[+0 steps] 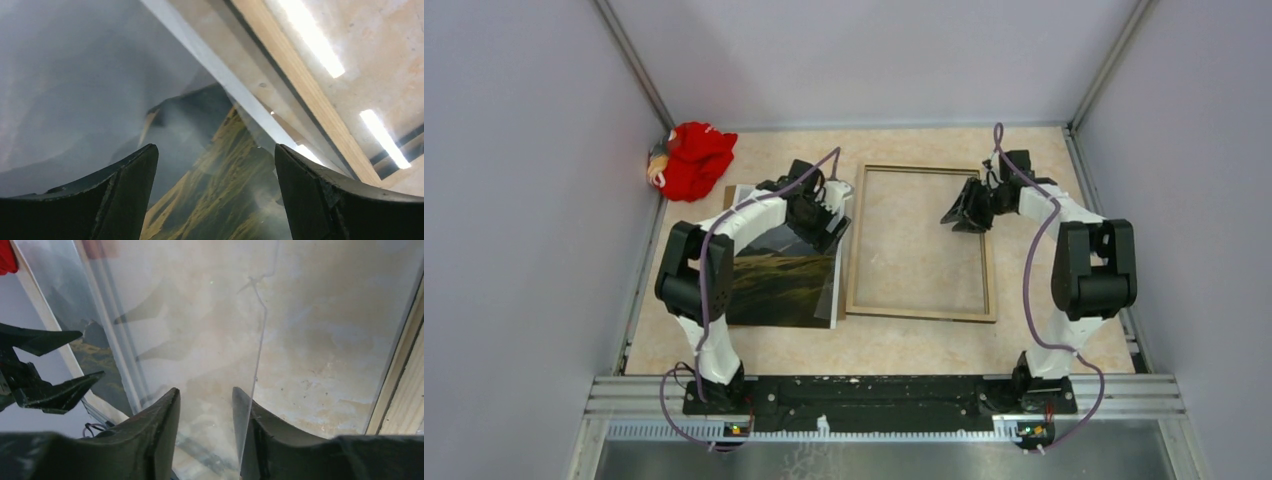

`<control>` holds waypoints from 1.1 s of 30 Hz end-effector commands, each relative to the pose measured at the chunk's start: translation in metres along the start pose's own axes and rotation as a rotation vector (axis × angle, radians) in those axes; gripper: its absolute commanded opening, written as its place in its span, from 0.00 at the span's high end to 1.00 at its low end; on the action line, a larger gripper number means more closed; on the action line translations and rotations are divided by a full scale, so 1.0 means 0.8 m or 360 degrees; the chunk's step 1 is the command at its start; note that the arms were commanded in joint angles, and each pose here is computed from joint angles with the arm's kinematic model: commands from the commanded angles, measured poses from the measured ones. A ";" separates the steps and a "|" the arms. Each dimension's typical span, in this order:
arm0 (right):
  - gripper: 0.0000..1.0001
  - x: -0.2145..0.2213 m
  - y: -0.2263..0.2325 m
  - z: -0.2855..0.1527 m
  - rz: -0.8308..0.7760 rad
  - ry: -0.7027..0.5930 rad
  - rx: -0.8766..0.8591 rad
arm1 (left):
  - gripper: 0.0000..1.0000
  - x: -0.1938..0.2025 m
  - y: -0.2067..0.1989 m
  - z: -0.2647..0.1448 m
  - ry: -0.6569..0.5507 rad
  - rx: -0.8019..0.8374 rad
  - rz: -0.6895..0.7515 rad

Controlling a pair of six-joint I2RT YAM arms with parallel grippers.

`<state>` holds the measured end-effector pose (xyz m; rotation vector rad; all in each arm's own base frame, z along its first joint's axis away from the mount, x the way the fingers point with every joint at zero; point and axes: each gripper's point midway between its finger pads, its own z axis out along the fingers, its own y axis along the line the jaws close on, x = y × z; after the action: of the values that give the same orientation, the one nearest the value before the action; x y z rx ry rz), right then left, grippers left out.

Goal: Put the photo into the frame
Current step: Place the photo frame item in the photo frame, then pick up the photo frame item from the photo frame.

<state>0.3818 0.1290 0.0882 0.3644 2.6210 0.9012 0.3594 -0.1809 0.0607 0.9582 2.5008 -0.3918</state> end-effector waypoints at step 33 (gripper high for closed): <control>0.26 0.167 -0.037 -0.018 0.0271 -0.0118 0.0143 | 0.16 0.008 -0.012 0.020 0.0057 -0.0002 0.0099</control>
<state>0.2455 0.1304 0.0397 0.5851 2.6690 0.7234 0.3469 -0.1864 0.0390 1.0380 2.5208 -0.3465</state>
